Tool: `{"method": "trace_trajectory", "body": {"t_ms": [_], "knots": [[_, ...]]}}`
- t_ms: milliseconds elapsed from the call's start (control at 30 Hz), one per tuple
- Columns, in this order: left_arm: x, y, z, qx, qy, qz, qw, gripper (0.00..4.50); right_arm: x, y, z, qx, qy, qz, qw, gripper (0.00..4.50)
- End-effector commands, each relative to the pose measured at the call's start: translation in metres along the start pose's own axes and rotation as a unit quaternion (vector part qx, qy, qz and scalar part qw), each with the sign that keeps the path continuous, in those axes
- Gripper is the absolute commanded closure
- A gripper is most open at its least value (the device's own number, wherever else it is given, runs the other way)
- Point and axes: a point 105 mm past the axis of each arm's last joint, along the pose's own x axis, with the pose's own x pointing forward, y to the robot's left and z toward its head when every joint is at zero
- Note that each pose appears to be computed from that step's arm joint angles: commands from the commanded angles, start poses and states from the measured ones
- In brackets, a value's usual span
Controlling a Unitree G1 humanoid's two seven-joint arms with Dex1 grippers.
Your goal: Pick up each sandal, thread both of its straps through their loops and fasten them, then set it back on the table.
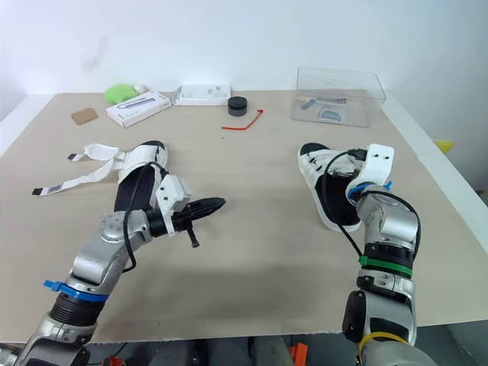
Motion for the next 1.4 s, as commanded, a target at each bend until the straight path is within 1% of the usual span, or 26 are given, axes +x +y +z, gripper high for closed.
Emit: {"method": "trace_trajectory", "body": {"t_ms": [33, 67, 100, 200, 267, 300, 367, 433, 467, 533, 567, 667, 700, 733, 767, 800, 833, 900, 933, 967, 1033, 1100, 1233, 1400], "knots": [[0.002, -0.006, 0.009, 0.022, -0.006, -0.008, 1.000, 4.50, -0.006, -0.007, 0.019, -0.002, -0.039, -0.014, 0.999, 3.58], [0.001, -0.007, 0.009, 0.024, -0.004, -0.009, 1.000, 4.50, -0.006, -0.005, 0.020, -0.017, -0.040, -0.007, 0.999, 3.29], [0.001, -0.007, 0.009, 0.024, -0.003, -0.009, 1.000, 4.50, -0.008, -0.004, 0.022, -0.035, -0.041, -0.001, 0.999, 2.88], [-0.002, -0.005, 0.007, 0.025, 0.002, -0.008, 1.000, 4.50, -0.016, 0.001, 0.020, -0.078, -0.031, 0.026, 0.996, 1.39], [-0.004, -0.003, 0.005, 0.027, 0.008, -0.004, 1.000, 4.50, -0.029, 0.005, 0.015, -0.140, -0.018, 0.063, 0.988, 0.36], [-0.006, -0.003, 0.004, 0.027, 0.009, -0.002, 1.000, 4.50, -0.036, 0.006, 0.013, -0.177, -0.013, 0.080, 0.981, 0.11], [-0.008, -0.002, 0.004, 0.027, 0.011, 0.003, 1.000, 4.50, -0.053, 0.010, 0.009, -0.230, 0.003, 0.122, 0.965, 0.11], [-0.009, -0.002, 0.004, 0.023, 0.011, 0.009, 1.000, 4.50, -0.068, 0.013, 0.009, -0.265, 0.014, 0.160, 0.951, 0.11], [-0.010, 0.001, 0.005, 0.010, 0.007, 0.022, 1.000, 4.50, -0.077, 0.016, 0.013, -0.285, 0.011, 0.188, 0.940, 0.11], [-0.012, 0.008, 0.007, -0.016, -0.003, 0.058, 0.998, 4.50, -0.100, 0.036, 0.027, -0.306, -0.016, 0.286, 0.908, 0.11], [-0.012, 0.011, 0.007, -0.032, -0.007, 0.079, 0.996, 4.50, -0.113, 0.049, 0.034, -0.314, -0.034, 0.341, 0.885, 0.11], [-0.013, 0.021, 0.006, -0.066, -0.008, 0.136, 0.989, 4.50, -0.130, 0.078, 0.047, -0.291, -0.077, 0.433, 0.849, 0.11], [-0.015, 0.027, 0.005, -0.078, -0.008, 0.166, 0.983, 4.50, -0.133, 0.094, 0.052, -0.265, -0.104, 0.468, 0.837, 0.11], [-0.017, 0.033, 0.003, -0.076, -0.001, 0.202, 0.976, 4.50, -0.137, 0.114, 0.053, -0.228, -0.123, 0.513, 0.818, 0.11], [-0.020, 0.039, -0.001, -0.071, 0.014, 0.235, 0.969, 4.50, -0.142, 0.136, 0.049, -0.191, -0.135, 0.563, 0.792, 0.11], [-0.022, 0.043, -0.007, -0.070, 0.032, 0.264, 0.961, 4.50, -0.146, 0.154, 0.040, -0.172, -0.135, 0.605, 0.765, 0.11], [-0.025, 0.047, -0.010, -0.072, 0.042, 0.288, 0.954, 4.50, -0.149, 0.166, 0.030, -0.173, -0.130, 0.634, 0.743, 0.11], [-0.028, 0.052, -0.012, -0.076, 0.053, 0.323, 0.942, 4.50, -0.149, 0.180, 0.016, -0.188, -0.129, 0.664, 0.712, 0.11], [-0.030, 0.054, -0.013, -0.070, 0.062, 0.338, 0.936, 4.50, -0.147, 0.185, 0.012, -0.192, -0.130, 0.674, 0.702, 0.11], [-0.033, 0.058, -0.015, -0.058, 0.076, 0.359, 0.928, 4.50, -0.143, 0.192, 0.007, -0.193, -0.130, 0.687, 0.689, 0.11], [-0.043, 0.069, -0.014, -0.060, 0.077, 0.412, 0.906, 4.50, -0.131, 0.204, 0.002, -0.209, -0.135, 0.698, 0.671, 0.11], [-0.050, 0.075, -0.011, -0.062, 0.075, 0.443, 0.891, 4.50, -0.121, 0.213, 0.002, -0.222, -0.145, 0.700, 0.663, 0.11], [-0.053, 0.078, -0.007, -0.065, 0.073, 0.459, 0.883, 4.50, -0.110, 0.223, 0.005, -0.235, -0.160, 0.701, 0.654, 0.11], [-0.057, 0.089, -0.004, -0.069, 0.070, 0.486, 0.869, 4.50, -0.110, 0.233, -0.002, -0.239, -0.166, 0.711, 0.641, 0.11]]}}
